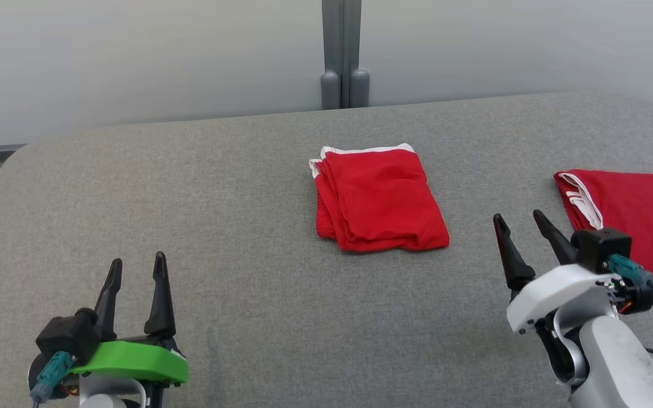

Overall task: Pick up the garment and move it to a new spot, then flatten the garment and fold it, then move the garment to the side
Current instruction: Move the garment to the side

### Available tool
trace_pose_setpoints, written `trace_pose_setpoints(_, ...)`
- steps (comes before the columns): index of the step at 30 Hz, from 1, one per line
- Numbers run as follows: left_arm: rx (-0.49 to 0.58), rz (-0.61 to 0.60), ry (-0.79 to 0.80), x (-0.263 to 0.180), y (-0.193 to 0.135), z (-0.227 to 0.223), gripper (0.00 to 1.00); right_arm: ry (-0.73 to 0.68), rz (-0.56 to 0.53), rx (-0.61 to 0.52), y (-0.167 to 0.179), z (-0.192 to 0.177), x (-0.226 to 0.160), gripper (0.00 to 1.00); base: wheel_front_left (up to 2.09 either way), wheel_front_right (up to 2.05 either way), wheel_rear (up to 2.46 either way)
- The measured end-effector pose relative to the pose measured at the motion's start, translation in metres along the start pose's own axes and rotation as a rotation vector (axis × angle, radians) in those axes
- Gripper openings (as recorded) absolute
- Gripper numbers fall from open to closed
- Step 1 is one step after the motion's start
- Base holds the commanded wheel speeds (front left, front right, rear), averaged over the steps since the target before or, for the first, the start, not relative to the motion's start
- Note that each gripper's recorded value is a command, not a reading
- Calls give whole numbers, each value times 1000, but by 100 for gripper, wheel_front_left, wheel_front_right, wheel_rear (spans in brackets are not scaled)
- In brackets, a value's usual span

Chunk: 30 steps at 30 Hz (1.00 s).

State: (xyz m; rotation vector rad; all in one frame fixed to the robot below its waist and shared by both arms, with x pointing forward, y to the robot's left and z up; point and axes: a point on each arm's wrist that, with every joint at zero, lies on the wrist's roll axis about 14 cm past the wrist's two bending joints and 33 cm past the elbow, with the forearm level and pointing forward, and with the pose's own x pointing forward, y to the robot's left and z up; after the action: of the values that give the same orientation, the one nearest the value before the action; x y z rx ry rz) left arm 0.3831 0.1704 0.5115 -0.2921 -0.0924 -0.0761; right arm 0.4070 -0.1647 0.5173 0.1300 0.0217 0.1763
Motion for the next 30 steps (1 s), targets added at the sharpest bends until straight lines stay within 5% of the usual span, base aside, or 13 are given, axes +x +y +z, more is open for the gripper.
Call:
trace_pose_setpoints(5, -1, 2, 11, 4, 1, -5, 100, 7, 42, -27, 9, 25, 34, 100, 0, 0, 0)
trace_pose_setpoints(12, 1, -22, 23, 22, -4, -11, 100, 238, 26, -2, 2, 9, 88, 100, 0, 0, 0)
trace_pose_setpoints(30, 15, 88, 62, 28, 39, -23, 100, 654, -1, 101, 19, -119, 151, 100, 0, 0, 0)
